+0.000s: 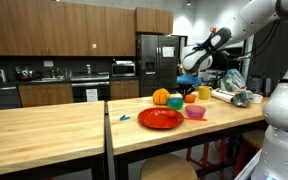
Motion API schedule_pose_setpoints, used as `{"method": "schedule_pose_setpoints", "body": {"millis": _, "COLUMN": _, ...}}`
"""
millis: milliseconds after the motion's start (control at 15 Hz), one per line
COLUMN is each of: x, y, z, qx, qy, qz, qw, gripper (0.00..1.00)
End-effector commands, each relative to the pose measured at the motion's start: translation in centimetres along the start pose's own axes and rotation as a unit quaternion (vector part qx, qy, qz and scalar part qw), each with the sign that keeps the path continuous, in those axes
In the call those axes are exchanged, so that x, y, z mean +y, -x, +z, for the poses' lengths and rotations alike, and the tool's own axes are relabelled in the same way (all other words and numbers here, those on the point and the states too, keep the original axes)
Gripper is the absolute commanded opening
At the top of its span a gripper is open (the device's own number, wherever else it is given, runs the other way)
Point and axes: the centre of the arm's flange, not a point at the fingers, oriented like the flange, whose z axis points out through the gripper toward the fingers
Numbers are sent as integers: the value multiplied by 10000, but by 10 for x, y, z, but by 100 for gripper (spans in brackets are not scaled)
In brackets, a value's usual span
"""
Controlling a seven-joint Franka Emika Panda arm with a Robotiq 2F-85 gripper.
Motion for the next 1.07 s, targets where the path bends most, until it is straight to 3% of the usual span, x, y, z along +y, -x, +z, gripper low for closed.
{"method": "schedule_pose_setpoints", "body": {"millis": 0, "x": 1, "y": 1, "z": -28, "qx": 100, "qy": -73, "qz": -219, "qw": 9997, "gripper": 1}}
{"method": "schedule_pose_setpoints", "body": {"millis": 400, "x": 2, "y": 6, "z": -37, "qx": 136, "qy": -8, "qz": -562, "qw": 9983, "gripper": 1}}
{"method": "schedule_pose_setpoints", "body": {"millis": 467, "x": 2, "y": 7, "z": -35, "qx": -50, "qy": -93, "qz": -828, "qw": 9965, "gripper": 1}}
{"method": "schedule_pose_setpoints", "body": {"millis": 533, "x": 2, "y": 4, "z": -27, "qx": -43, "qy": 82, "qz": -565, "qw": 9984, "gripper": 1}}
{"method": "schedule_pose_setpoints", "body": {"millis": 800, "x": 5, "y": 5, "z": 14, "qx": -699, "qy": 214, "qz": -690, "qw": 9949, "gripper": 1}}
{"method": "schedule_pose_setpoints", "body": {"millis": 1000, "x": 6, "y": 3, "z": -7, "qx": -439, "qy": -35, "qz": -810, "qw": 9957, "gripper": 1}}
